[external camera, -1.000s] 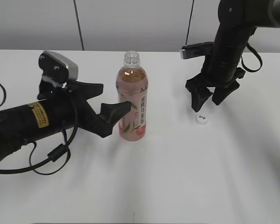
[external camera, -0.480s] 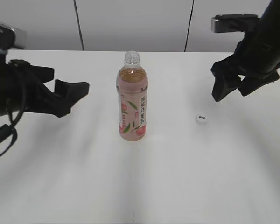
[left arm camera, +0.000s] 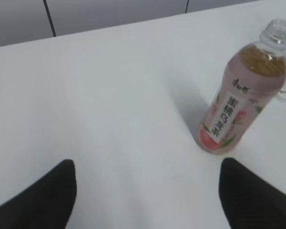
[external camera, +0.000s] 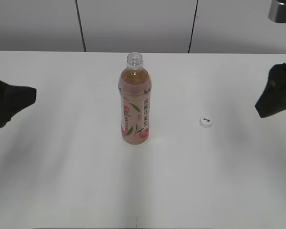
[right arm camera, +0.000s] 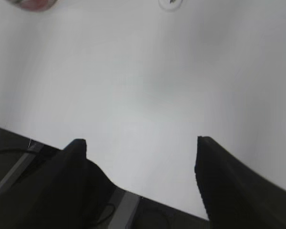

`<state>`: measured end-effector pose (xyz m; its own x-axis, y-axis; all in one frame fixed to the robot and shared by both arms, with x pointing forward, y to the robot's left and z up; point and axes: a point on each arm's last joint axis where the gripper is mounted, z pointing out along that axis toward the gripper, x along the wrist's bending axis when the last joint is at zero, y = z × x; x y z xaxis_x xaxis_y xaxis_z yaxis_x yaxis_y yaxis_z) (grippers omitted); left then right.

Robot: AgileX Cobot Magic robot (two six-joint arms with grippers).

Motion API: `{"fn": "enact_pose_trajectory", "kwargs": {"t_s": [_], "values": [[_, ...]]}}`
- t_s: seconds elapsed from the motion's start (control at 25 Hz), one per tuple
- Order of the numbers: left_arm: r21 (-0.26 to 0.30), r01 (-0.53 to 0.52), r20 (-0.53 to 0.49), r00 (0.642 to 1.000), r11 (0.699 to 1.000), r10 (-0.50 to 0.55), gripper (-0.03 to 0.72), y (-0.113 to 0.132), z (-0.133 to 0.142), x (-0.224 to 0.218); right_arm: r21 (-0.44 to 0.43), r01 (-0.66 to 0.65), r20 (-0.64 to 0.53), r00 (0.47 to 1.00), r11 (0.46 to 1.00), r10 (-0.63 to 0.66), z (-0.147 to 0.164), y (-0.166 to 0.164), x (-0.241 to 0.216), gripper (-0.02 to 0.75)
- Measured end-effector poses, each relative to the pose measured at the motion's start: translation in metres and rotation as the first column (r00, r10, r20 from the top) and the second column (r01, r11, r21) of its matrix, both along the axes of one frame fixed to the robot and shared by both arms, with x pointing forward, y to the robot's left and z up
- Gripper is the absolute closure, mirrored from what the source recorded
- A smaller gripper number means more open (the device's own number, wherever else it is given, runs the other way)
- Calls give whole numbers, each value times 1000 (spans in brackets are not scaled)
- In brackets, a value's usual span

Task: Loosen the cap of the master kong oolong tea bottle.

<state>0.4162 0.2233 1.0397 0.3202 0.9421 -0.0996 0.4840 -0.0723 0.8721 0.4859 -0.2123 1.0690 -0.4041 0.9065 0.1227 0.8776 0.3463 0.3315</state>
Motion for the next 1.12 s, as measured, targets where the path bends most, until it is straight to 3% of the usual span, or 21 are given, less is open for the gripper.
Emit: {"fn": "enact_pose_trajectory", "kwargs": {"t_s": [0.08, 0.24, 0.32, 0.4, 0.52, 0.8, 1.12], "values": [[21, 15, -35, 999, 1000, -15, 141, 1, 4, -13, 4, -3, 6, 1000, 1000, 3, 5, -4, -17, 204], [10, 125, -89, 988, 992, -124, 145, 0, 16, -41, 20, -3, 60, 998, 1000, 2, 14, -13, -48, 204], [52, 185, -85, 980, 981, -180, 145, 3, 29, -52, 25, -5, 78, 997, 1000, 3, 16, -17, -61, 204], [149, 218, -87, 974, 965, -207, 148, 10, 41, -60, 28, -4, 85, 996, 1000, 2, 16, -20, -72, 204], [203, 208, -40, 978, 957, -204, 151, 22, 64, -74, 33, 6, 98, 995, 999, -9, 15, -24, -84, 204], [201, 185, -86, 982, 962, -171, 155, 50, 54, -119, -3, 19, 116, 993, 1000, -19, 1, -38, -120, 204], [99, 175, 94, 978, 980, -185, 159, 79, 34, -174, -13, 31, 336, 941, 999, -25, -20, -67, -195, 247]]}}
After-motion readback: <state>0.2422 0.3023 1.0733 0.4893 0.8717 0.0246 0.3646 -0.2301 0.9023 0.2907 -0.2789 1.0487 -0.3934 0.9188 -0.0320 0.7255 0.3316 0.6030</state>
